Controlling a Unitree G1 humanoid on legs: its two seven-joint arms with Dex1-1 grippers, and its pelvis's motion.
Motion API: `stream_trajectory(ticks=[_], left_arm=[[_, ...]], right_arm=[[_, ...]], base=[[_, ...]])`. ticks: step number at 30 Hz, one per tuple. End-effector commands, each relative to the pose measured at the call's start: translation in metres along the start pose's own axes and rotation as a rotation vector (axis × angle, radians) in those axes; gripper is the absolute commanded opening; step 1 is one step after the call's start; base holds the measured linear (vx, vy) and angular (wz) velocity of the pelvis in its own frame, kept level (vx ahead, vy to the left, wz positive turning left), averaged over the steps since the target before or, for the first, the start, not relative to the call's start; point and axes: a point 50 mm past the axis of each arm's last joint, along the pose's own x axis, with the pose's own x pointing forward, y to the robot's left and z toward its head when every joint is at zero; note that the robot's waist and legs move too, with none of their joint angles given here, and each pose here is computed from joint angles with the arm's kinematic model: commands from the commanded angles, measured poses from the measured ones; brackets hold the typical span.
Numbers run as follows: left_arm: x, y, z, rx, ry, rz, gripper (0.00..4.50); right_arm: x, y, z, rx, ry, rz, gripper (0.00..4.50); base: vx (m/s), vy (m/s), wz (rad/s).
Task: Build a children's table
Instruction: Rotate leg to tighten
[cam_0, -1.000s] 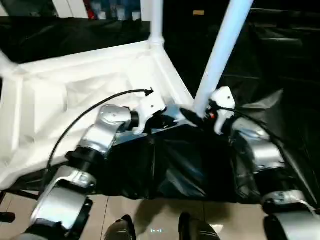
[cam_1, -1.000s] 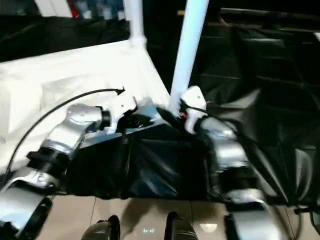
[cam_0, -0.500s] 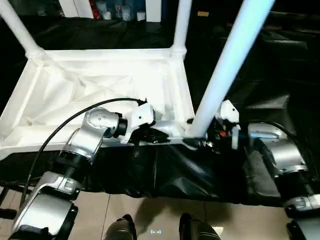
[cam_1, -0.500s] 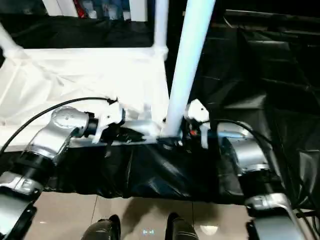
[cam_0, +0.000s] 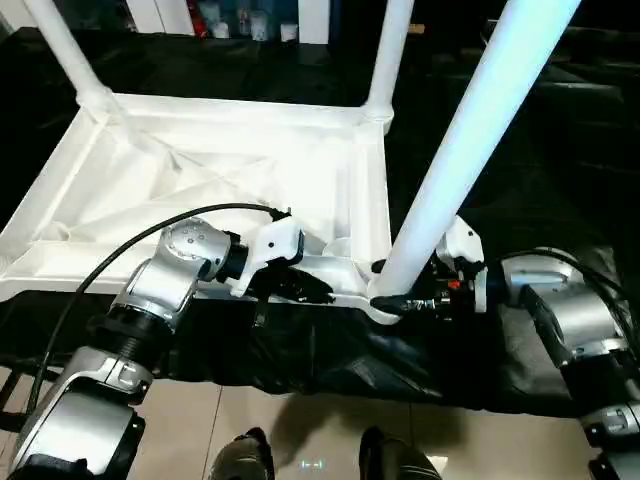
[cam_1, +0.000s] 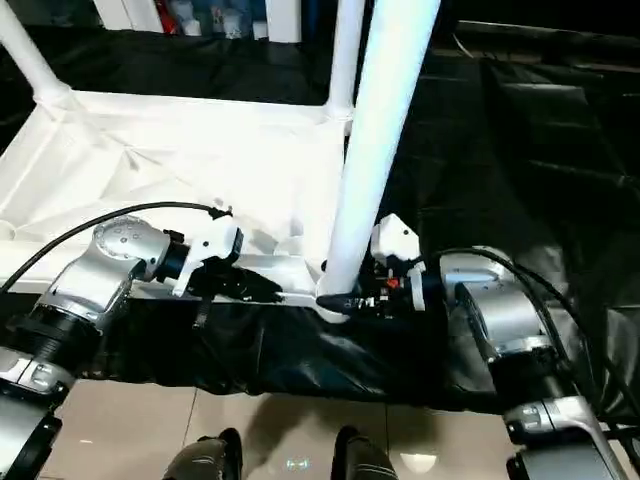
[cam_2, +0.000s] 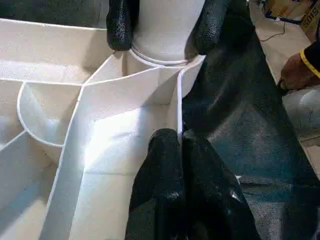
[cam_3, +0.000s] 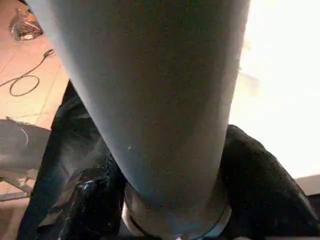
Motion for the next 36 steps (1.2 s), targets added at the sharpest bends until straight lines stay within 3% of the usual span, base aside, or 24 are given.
stream_trajectory(ticks=[1, 4, 7, 14, 17, 20, 23, 31, 32, 34, 36], left_arm=[[0.009, -0.005, -0.013, -0.067, 0.027, -0.003, 0.00], [0.017, 0.005, -0.010, -0.079, 0.026, 0.100, 0.00], [0.029, 0.021, -0.004, -0.108, 0.022, 0.270, 0.00], [0.046, 0.034, 0.007, -0.150, -0.005, 0.418, 0.00], [0.062, 0.041, 0.017, -0.146, -0.022, 0.517, 0.00], [0.068, 0.041, 0.022, -0.133, -0.036, 0.520, 0.00], [0.077, 0.034, 0.025, -0.071, -0.040, 0.467, 0.00], [0.077, 0.030, 0.019, -0.044, -0.031, 0.420, 0.00], [0.076, 0.029, 0.018, -0.041, -0.029, 0.418, 0.00], [0.074, 0.029, 0.016, -0.038, -0.024, 0.418, 0.00], [0.072, 0.028, 0.011, -0.032, -0.013, 0.415, 0.00]], right_arm=[[0.013, 0.013, -0.014, 0.082, 0.001, 0.091, 2.38], [0.023, 0.007, -0.017, 0.113, -0.033, -0.038, 2.36], [0.036, -0.016, -0.020, 0.215, -0.103, -0.368, 2.34], [0.050, -0.028, -0.021, 0.326, -0.159, -0.614, 2.07], [0.073, -0.037, -0.021, 0.401, -0.155, -0.867, 2.04], [0.086, -0.037, -0.016, 0.405, -0.160, -0.924, 2.04], [0.104, -0.034, -0.003, 0.360, -0.183, -0.940, 2.70], [0.101, -0.036, -0.001, 0.350, -0.203, -0.967, 3.34], [0.098, -0.037, -0.001, 0.342, -0.205, -0.970, 3.60], [0.089, -0.037, -0.001, 0.316, -0.210, -0.970, 3.62], [0.068, -0.034, -0.007, 0.264, -0.198, -0.976, 3.87]], base=[[0.000, 0.000, 0.00], [0.000, 0.000, 0.00], [-0.037, -0.004, -0.01], [-0.030, 0.002, -0.02], [0.000, 0.000, 0.00], [0.000, 0.000, 0.00], [0.000, 0.000, 0.00], [0.000, 0.000, 0.00], [0.000, 0.000, 0.00], [0.000, 0.000, 0.00], [0.000, 0.000, 0.00]])
